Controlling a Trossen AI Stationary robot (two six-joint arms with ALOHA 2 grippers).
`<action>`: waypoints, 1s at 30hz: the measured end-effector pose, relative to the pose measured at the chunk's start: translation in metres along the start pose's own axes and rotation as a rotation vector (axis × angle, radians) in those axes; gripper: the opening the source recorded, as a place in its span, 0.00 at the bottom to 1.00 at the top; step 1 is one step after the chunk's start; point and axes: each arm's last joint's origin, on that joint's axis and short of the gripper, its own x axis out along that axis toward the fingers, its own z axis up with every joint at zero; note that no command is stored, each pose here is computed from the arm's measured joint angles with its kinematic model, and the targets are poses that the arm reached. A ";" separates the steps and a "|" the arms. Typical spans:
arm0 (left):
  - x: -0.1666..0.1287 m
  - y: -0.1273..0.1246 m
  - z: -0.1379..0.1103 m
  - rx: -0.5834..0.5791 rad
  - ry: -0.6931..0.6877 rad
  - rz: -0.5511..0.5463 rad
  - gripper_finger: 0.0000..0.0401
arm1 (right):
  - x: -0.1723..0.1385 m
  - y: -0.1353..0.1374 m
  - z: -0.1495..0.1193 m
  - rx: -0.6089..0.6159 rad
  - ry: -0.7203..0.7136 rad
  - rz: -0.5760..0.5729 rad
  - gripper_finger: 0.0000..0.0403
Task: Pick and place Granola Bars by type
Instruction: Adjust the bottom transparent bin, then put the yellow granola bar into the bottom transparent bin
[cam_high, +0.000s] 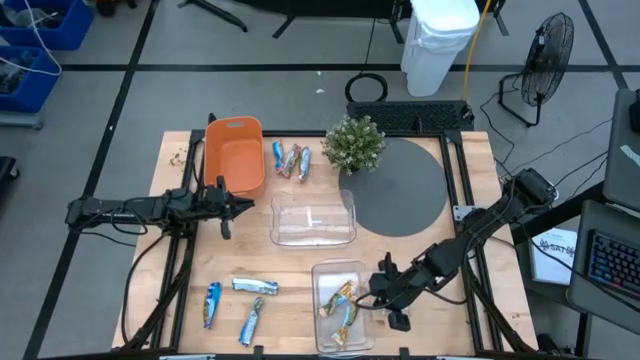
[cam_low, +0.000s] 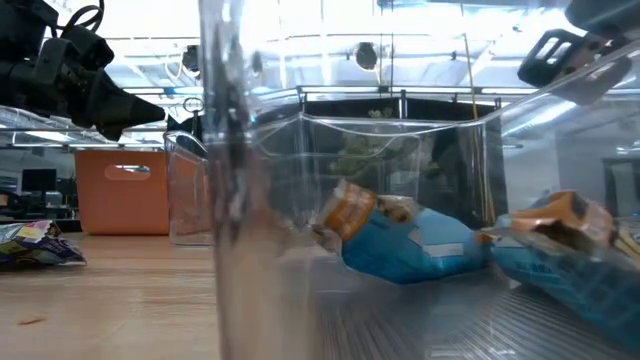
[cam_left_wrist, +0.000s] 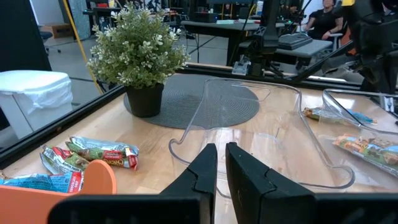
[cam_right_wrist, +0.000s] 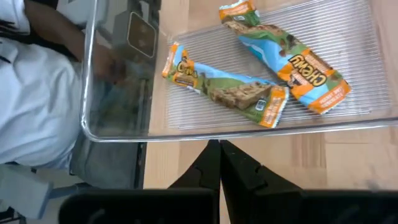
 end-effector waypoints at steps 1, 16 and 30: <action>0.000 0.000 0.000 0.000 0.000 0.000 0.09 | 0.000 0.000 0.000 -0.003 0.000 0.000 0.00; 0.000 0.000 0.000 0.000 0.001 0.000 0.09 | -0.011 -0.026 -0.033 0.335 0.314 -0.329 0.00; 0.000 0.000 0.000 0.000 0.000 0.000 0.09 | -0.013 -0.029 -0.036 0.394 0.326 -0.378 0.16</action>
